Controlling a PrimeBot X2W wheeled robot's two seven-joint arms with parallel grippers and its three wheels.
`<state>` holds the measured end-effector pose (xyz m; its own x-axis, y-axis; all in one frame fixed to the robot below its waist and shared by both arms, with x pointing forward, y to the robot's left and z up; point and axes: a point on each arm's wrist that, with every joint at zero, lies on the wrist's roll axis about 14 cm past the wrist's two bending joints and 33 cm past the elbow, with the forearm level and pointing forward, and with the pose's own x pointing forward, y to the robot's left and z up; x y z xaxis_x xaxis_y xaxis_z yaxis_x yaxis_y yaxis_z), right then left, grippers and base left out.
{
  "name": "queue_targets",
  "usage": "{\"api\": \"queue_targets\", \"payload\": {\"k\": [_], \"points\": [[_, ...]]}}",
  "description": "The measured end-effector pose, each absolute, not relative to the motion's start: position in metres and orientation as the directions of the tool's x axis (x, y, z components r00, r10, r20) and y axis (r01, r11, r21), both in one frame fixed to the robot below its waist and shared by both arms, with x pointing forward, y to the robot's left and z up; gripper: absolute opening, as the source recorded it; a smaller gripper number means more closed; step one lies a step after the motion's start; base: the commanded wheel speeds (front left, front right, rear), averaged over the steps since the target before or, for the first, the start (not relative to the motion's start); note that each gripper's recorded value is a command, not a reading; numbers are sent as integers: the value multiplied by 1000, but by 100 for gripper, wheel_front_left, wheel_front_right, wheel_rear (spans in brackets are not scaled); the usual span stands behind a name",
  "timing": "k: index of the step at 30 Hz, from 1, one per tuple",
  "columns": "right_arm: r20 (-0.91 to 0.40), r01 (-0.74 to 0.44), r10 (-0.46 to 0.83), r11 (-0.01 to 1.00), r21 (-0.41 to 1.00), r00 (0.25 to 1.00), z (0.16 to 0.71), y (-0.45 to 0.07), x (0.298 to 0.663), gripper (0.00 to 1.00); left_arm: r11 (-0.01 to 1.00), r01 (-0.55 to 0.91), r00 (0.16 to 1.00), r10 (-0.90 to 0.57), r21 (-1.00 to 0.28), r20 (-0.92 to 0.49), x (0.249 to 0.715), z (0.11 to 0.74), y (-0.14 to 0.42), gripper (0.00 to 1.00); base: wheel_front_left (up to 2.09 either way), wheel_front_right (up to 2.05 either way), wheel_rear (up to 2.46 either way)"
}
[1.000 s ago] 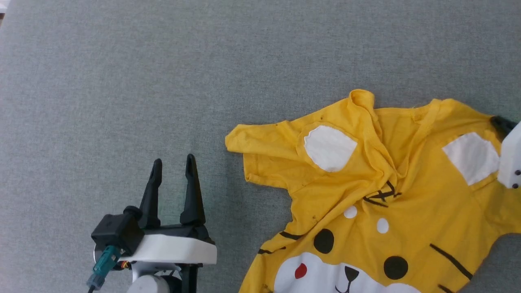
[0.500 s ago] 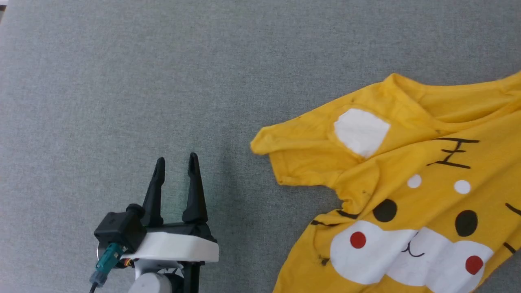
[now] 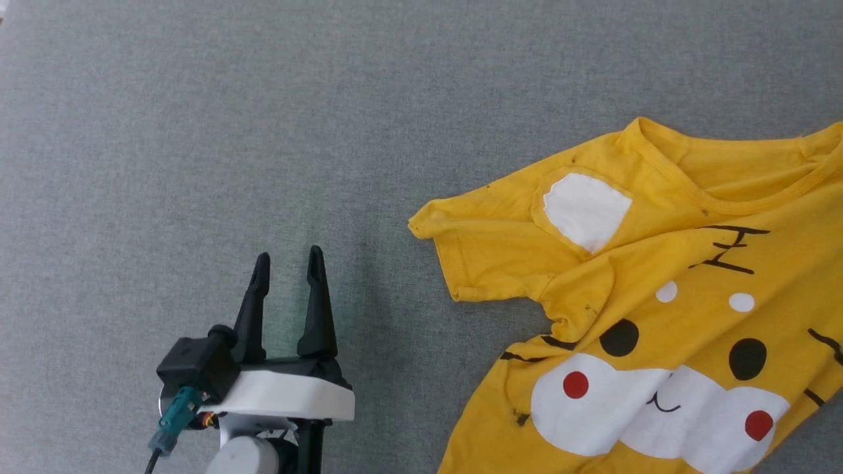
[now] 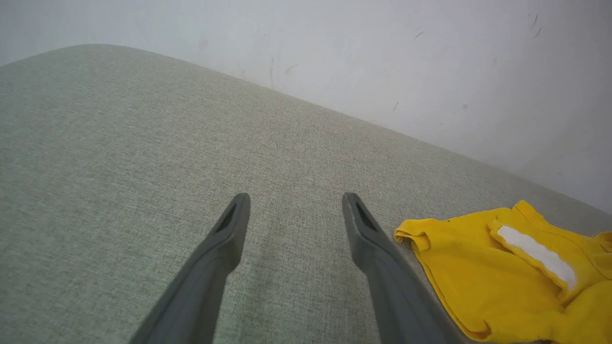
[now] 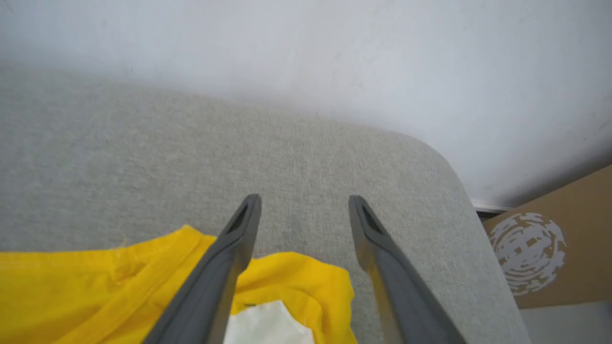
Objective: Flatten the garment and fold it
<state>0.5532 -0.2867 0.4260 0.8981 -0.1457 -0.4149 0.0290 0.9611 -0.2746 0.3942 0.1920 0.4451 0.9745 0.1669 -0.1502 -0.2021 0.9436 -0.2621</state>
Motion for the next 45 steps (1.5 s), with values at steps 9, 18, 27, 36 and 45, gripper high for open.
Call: {"api": "queue_targets", "payload": {"k": [9, 18, 27, 36, 45], "points": [[-156, -10, 7, 1000, -14, 988, 489, -226, 522, 100, 945, -171, 984, 152, -278, -89, 389, 468, 189, 100, 0, 0, 0], [-124, 42, -30, 995, 95, 992, 491, -219, 425, 100, 942, -181, 983, 163, -284, -86, 363, 476, 196, 100, 0, 0, 0], [-125, 103, -82, 980, 168, 989, 484, -236, 378, 100, 965, -59, 997, 43, -257, -66, 371, 487, 173, 100, 0, 0, 0], [-115, 104, -86, 983, 152, 990, 487, -238, 387, 100, 964, 252, 942, -263, -81, -209, 444, 498, 115, 100, 0, 0, 0], [-169, 100, -74, 983, 154, 983, 466, -233, 402, 100, 940, 341, 751, -282, -15, -597, 457, 423, 102, 100, 0, 0, 0]]}}
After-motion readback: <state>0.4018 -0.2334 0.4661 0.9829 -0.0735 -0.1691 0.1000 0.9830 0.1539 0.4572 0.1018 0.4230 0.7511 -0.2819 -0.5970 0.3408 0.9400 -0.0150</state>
